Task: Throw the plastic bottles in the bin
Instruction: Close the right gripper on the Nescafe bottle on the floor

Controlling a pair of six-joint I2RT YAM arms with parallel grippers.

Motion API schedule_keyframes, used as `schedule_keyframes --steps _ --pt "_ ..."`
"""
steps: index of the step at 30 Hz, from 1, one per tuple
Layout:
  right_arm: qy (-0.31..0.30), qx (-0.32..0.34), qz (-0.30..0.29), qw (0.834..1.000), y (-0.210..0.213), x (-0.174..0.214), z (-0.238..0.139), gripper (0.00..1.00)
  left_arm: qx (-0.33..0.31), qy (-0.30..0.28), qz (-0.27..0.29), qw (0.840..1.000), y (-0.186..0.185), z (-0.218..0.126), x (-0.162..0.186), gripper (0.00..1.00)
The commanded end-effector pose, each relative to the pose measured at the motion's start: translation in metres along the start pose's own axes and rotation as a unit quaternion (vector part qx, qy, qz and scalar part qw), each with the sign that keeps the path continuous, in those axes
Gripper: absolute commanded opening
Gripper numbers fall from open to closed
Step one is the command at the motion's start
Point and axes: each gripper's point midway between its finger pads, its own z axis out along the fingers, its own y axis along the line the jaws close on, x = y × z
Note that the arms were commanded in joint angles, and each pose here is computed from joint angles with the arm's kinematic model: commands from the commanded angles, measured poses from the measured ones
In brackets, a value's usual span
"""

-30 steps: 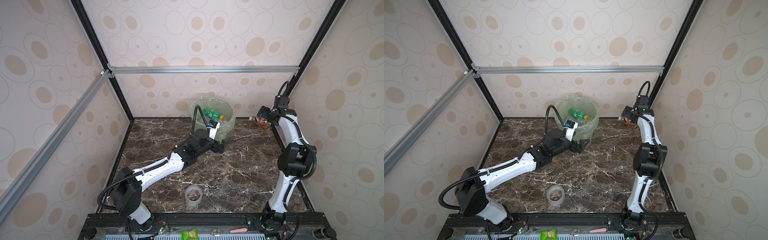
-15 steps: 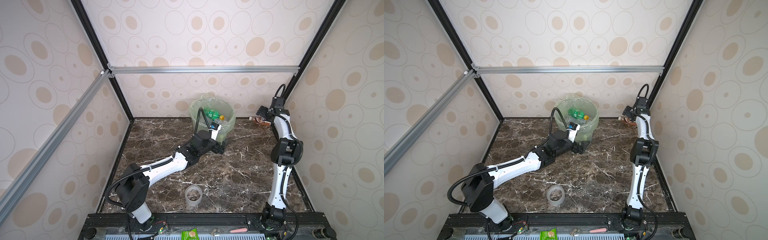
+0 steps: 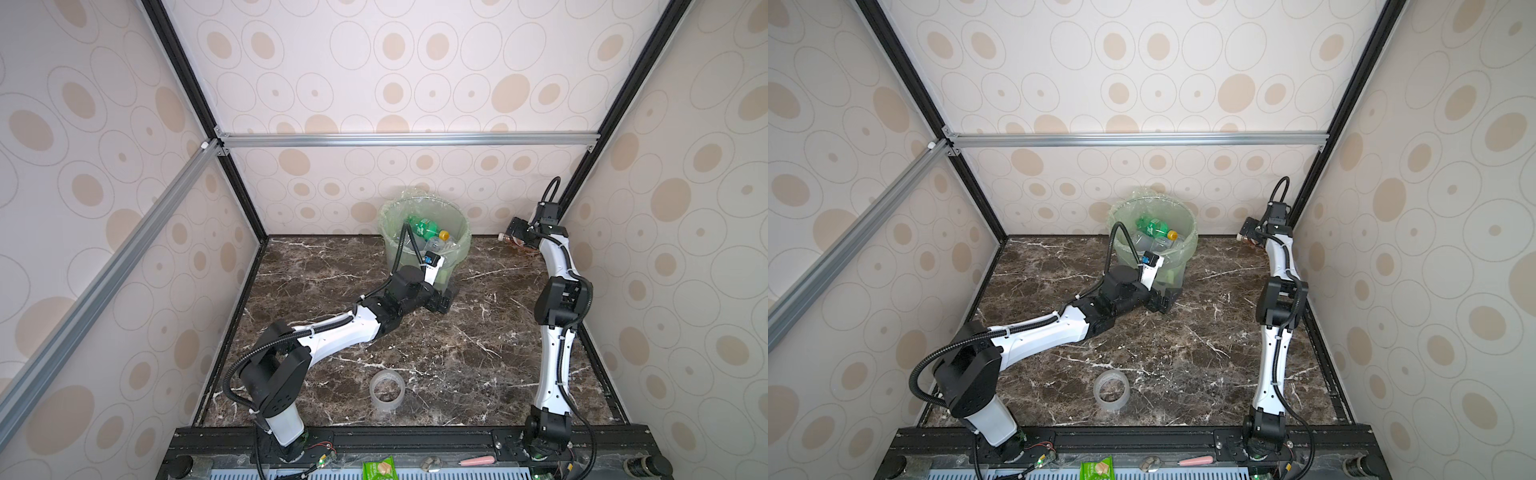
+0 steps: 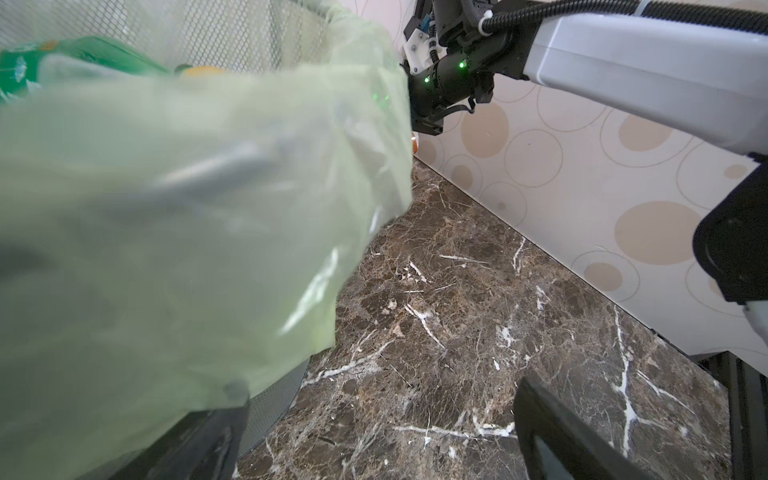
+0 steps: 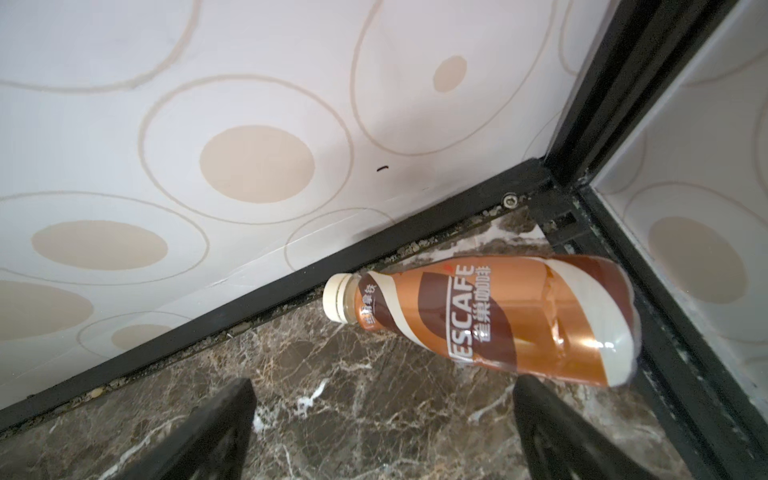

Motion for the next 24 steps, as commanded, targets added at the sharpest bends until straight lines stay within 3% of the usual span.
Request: schedule_keyframes --steps 1,10,24 --pt "-0.037 -0.009 -0.015 0.999 -0.001 -0.022 -0.001 1.00 0.007 -0.006 0.000 1.000 -0.001 0.004 0.001 0.99" --pt "-0.056 0.010 -0.007 0.998 -0.021 -0.022 0.021 1.00 0.008 0.000 -0.002 1.000 0.001 0.013 0.005 0.99" --pt "-0.097 0.039 -0.043 0.994 -0.037 -0.035 0.029 1.00 0.020 0.011 -0.038 0.999 0.011 0.026 0.023 0.99"
